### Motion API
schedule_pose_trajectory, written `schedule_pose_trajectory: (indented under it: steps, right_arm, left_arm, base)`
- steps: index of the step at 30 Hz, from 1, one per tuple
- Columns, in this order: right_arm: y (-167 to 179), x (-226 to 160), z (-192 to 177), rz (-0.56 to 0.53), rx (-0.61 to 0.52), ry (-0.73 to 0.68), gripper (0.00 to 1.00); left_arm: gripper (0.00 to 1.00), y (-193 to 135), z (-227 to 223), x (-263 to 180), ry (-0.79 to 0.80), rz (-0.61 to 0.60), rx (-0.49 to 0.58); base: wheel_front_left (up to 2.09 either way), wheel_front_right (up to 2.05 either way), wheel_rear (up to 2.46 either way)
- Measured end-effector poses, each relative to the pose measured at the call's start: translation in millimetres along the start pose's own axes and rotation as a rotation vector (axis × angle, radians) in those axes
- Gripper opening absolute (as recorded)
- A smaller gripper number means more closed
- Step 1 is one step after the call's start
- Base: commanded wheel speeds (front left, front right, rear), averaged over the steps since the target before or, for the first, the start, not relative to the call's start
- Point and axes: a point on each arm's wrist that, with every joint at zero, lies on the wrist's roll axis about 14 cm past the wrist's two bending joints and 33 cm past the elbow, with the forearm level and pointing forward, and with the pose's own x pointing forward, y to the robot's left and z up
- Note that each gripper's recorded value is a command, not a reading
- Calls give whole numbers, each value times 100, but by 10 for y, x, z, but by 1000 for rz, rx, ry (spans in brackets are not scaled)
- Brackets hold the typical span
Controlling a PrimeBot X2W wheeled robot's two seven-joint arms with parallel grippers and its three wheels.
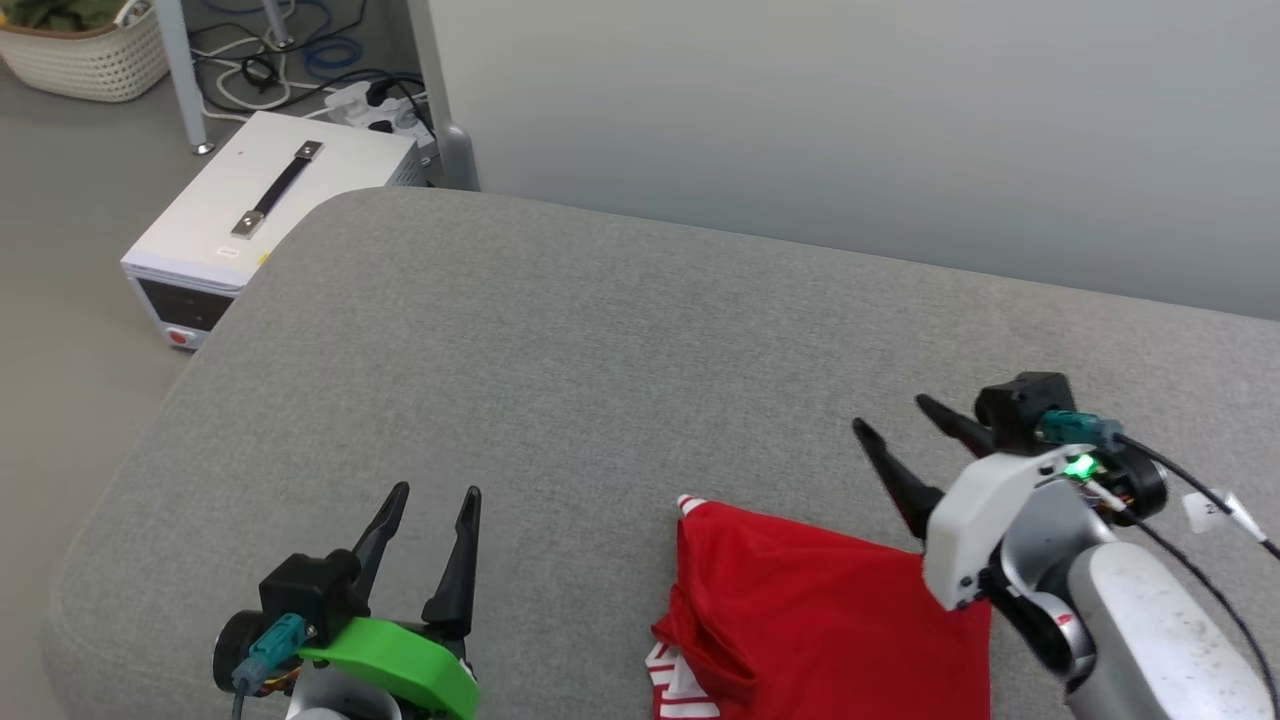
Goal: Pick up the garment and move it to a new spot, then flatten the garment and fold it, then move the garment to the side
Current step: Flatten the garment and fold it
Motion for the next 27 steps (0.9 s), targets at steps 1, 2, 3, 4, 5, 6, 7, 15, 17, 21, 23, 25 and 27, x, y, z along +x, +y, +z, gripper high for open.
schedule_pose_trajectory:
  steps: [1, 2, 3, 4, 5, 6, 7, 15, 17, 21, 23, 25, 27]
  right_arm:
    - [-136, -62, 37, -33, -32, -16, 100]
    - [-258, -124, 77, -64, -63, -32, 100]
    - [-354, -178, 116, -90, -85, -48, 100]
    - [-459, -248, 162, -119, -108, -67, 100]
    - [-550, -318, 203, -147, -128, -87, 100]
    - [-622, -379, 231, -169, -144, -102, 100]
    - [-698, -458, 256, -195, -161, -120, 100]
    - [-1085, -1100, 195, -378, -149, -212, 100]
    - [-1129, -1245, 157, -416, -148, -226, 100]
    - [-1100, -1431, 18, -453, -126, -233, 100]
    - [-1103, -1501, -9, -479, -105, -257, 100]
    - [-1127, -1568, -31, -512, -84, -284, 100]
    - [-1113, -1591, -62, -524, -71, -302, 100]
  left_arm:
    - [100, -31, 0, 23, -1, -10, -2]
    - [100, -67, -1, 45, -2, -22, -6]
    - [100, -102, 0, 64, -3, -31, -10]
    - [100, -142, 3, 87, -5, -42, -15]
    - [100, -183, 3, 109, -6, -54, -19]
    - [100, -213, 0, 125, -6, -63, -22]
    - [100, -243, -1, 144, -6, -71, -24]
    - [100, -381, 48, 232, -28, -102, -45]
    - [100, -392, 79, 227, -40, -103, -60]
    - [100, -379, 54, 175, -35, -96, -66]
    - [100, -370, 42, 157, -32, -93, -62]
    - [100, -376, 43, 146, -34, -92, -59]
    - [100, -396, 54, 149, -40, -90, -60]
  base:
    - [0, 0, 0]
    - [0, 0, 0]
    - [0, 0, 0]
    - [0, 0, 0]
    - [0, 0, 0]
    - [0, 0, 0]
    - [0, 0, 0]
    - [0, 0, 0]
    - [0, 0, 0]
    - [0, 0, 0]
    - [0, 0, 0]
    - [0, 0, 0]
    - [0, 0, 0]
